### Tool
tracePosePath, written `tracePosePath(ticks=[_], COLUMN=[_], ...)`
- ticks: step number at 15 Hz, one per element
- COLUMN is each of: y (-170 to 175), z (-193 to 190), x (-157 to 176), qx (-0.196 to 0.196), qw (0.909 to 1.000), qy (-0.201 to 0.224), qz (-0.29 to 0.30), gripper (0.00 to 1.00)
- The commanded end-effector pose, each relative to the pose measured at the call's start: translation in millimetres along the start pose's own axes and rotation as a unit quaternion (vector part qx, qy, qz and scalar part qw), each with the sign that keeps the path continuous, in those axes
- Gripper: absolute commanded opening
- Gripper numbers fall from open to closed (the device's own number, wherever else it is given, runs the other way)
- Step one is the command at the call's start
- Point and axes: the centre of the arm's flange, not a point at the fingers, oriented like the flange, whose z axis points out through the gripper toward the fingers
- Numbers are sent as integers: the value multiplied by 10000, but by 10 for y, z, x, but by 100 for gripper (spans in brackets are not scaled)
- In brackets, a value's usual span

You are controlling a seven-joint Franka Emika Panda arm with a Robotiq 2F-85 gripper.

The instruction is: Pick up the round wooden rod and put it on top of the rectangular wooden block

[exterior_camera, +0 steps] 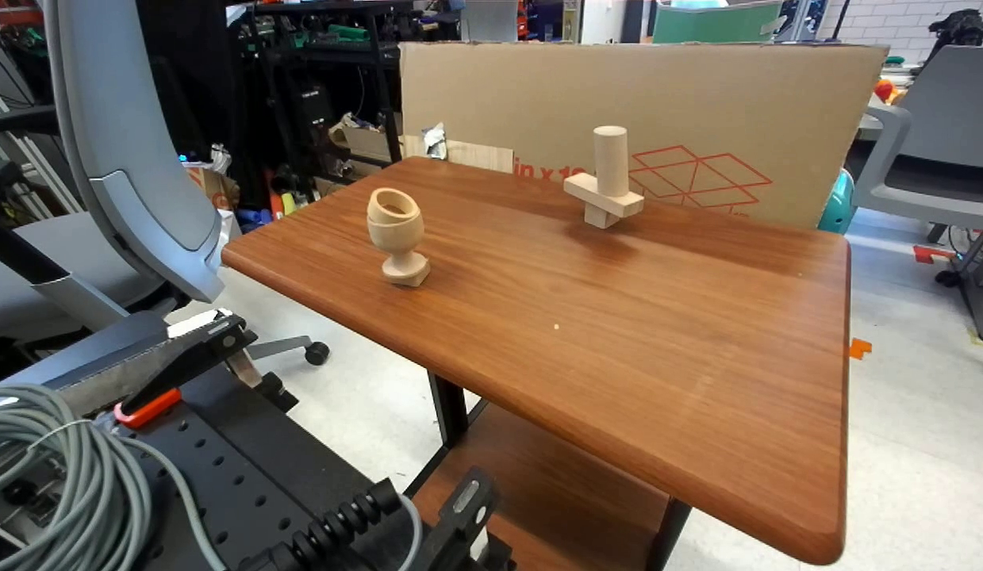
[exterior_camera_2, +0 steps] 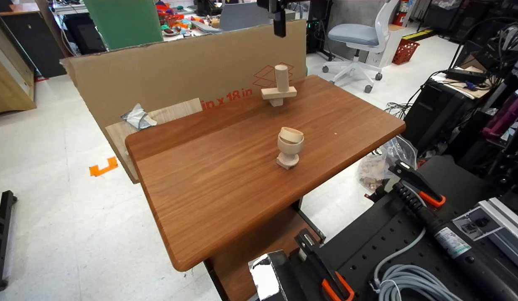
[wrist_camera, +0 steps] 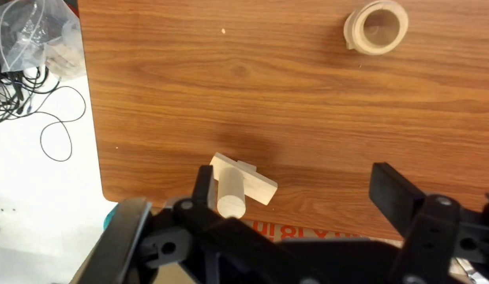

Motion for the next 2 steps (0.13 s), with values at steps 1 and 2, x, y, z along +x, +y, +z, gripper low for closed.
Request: tracePosePath(ticks=[1,2], y=[1,-1], z=[-11,-9], x=[-29,-39], qx=[3,5], qw=[10000,10000], qy=[5,13], qz=[-9,-13], gripper=[100,100])
